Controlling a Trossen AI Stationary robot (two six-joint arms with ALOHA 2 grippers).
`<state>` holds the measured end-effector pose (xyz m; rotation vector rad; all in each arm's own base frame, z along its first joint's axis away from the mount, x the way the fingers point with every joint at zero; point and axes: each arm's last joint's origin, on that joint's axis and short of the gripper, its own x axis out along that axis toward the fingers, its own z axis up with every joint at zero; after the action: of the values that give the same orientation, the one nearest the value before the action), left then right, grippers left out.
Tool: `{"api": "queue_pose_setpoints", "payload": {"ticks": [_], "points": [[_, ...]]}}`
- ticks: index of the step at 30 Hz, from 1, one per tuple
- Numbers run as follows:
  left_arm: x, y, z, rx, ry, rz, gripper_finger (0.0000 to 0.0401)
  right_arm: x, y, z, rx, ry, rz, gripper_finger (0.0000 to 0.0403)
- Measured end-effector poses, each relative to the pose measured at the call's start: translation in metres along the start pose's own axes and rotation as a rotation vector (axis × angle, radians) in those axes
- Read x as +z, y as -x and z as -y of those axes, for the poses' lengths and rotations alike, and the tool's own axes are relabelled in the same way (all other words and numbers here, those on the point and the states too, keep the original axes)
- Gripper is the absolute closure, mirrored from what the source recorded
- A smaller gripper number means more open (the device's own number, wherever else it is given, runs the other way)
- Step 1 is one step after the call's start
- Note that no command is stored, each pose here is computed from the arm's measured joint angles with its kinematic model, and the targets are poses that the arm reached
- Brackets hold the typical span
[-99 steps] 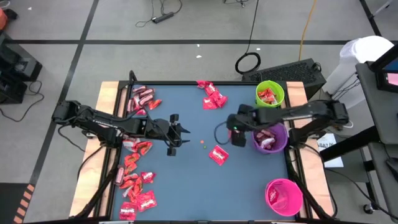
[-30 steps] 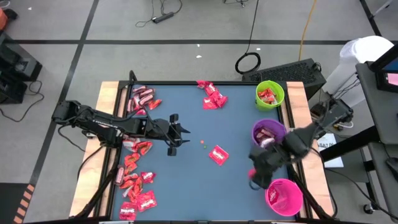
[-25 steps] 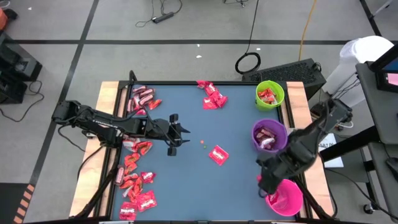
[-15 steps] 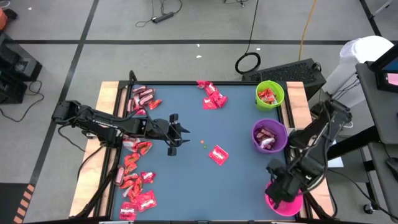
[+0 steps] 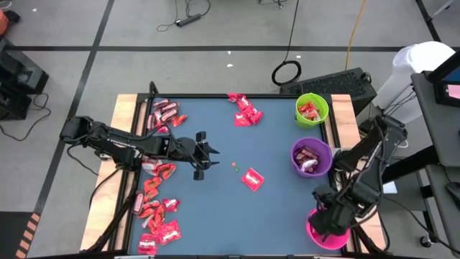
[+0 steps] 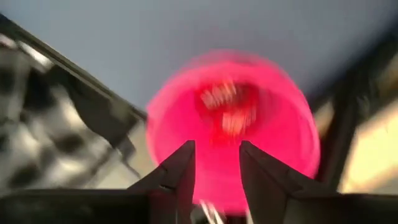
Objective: Organize candy in baskets
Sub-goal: Put the red candy pack into the pink bucket
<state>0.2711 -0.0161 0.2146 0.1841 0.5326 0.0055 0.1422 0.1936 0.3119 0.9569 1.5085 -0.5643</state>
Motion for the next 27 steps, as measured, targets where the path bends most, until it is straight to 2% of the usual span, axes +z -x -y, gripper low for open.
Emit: {"api": "queue_pose_setpoints", "payload": {"ticks": [3,6,9,15,20,27], "points": [[0.0,0.0,0.0,0.0,0.0,0.001,0.0221,0.014,0.004,-0.003,0.062,0.1,0.175,0.0281],[0.0,0.0,0.0,0.0,0.0,0.001,0.0221,0.029,0.006,-0.008,0.078,0.228,0.396,0.0271],[0.0,0.0,0.0,0.0,-0.001,0.002,0.0221,0.044,0.007,-0.014,0.038,0.328,0.529,0.0249],[0.0,0.0,0.0,0.0,-0.005,0.003,0.0221,0.076,0.004,-0.026,-0.069,0.438,0.718,0.0171],[0.0,0.0,0.0,0.0,0.0,0.003,0.0221,0.111,-0.009,-0.043,-0.17,0.495,0.757,0.0122],[0.0,0.0,0.0,0.0,0.001,0.002,0.0221,0.155,-0.038,-0.066,-0.268,0.57,0.743,0.011]]}}
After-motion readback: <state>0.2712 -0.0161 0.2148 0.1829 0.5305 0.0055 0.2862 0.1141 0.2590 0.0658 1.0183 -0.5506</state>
